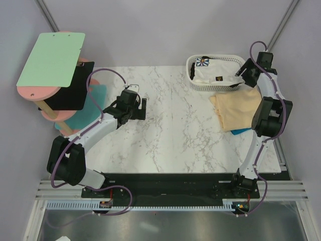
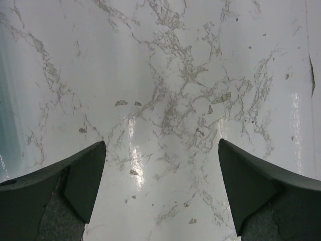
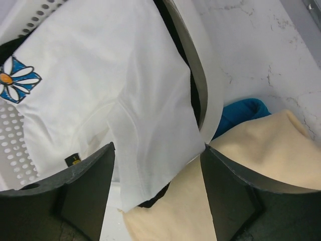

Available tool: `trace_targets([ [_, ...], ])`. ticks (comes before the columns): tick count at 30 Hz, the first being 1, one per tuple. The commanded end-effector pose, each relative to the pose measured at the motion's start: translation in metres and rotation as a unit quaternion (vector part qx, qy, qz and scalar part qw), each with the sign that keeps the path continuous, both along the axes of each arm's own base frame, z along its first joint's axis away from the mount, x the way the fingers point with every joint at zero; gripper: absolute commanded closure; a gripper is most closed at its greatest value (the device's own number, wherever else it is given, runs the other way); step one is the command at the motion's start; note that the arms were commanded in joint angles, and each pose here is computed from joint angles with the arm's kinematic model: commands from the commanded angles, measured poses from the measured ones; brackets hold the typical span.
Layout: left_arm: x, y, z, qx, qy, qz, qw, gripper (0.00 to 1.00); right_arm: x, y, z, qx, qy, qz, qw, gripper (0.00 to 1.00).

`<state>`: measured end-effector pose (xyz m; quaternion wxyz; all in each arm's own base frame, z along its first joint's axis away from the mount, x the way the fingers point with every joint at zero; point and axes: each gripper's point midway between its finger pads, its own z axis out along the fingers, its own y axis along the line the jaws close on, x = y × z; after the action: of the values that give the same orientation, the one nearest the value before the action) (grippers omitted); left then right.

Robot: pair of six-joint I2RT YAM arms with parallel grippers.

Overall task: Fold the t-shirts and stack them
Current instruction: Grab crumpled tshirt from bin with the right arm

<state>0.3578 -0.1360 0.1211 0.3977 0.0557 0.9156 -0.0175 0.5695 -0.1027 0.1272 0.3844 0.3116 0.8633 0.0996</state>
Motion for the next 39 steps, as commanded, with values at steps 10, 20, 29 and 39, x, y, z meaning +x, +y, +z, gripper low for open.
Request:
trace_targets([
  [10, 0.000, -0.004, 0.007, -0.016, -0.011, 0.001, 1.000, 0.00, 0.026, 0.004, 0.023, 0.010, -0.047, 0.005, 0.999, 0.25],
  [20, -0.001, -0.004, 0.012, -0.019, -0.017, 0.001, 1.000, 0.00, 0.027, 0.007, 0.006, 0.003, -0.031, 0.010, 0.999, 1.00],
  [29, -0.004, -0.004, 0.020, -0.027, -0.027, 0.000, 0.999, 0.00, 0.038, 0.064, 0.129, -0.079, -0.150, 0.071, 0.983, 1.00],
  [39, -0.006, 0.002, 0.054, -0.042, -0.067, 0.010, 0.997, 0.00, -0.025, 0.183, 0.300, -0.128, -0.312, 0.174, 0.925, 1.00],
])
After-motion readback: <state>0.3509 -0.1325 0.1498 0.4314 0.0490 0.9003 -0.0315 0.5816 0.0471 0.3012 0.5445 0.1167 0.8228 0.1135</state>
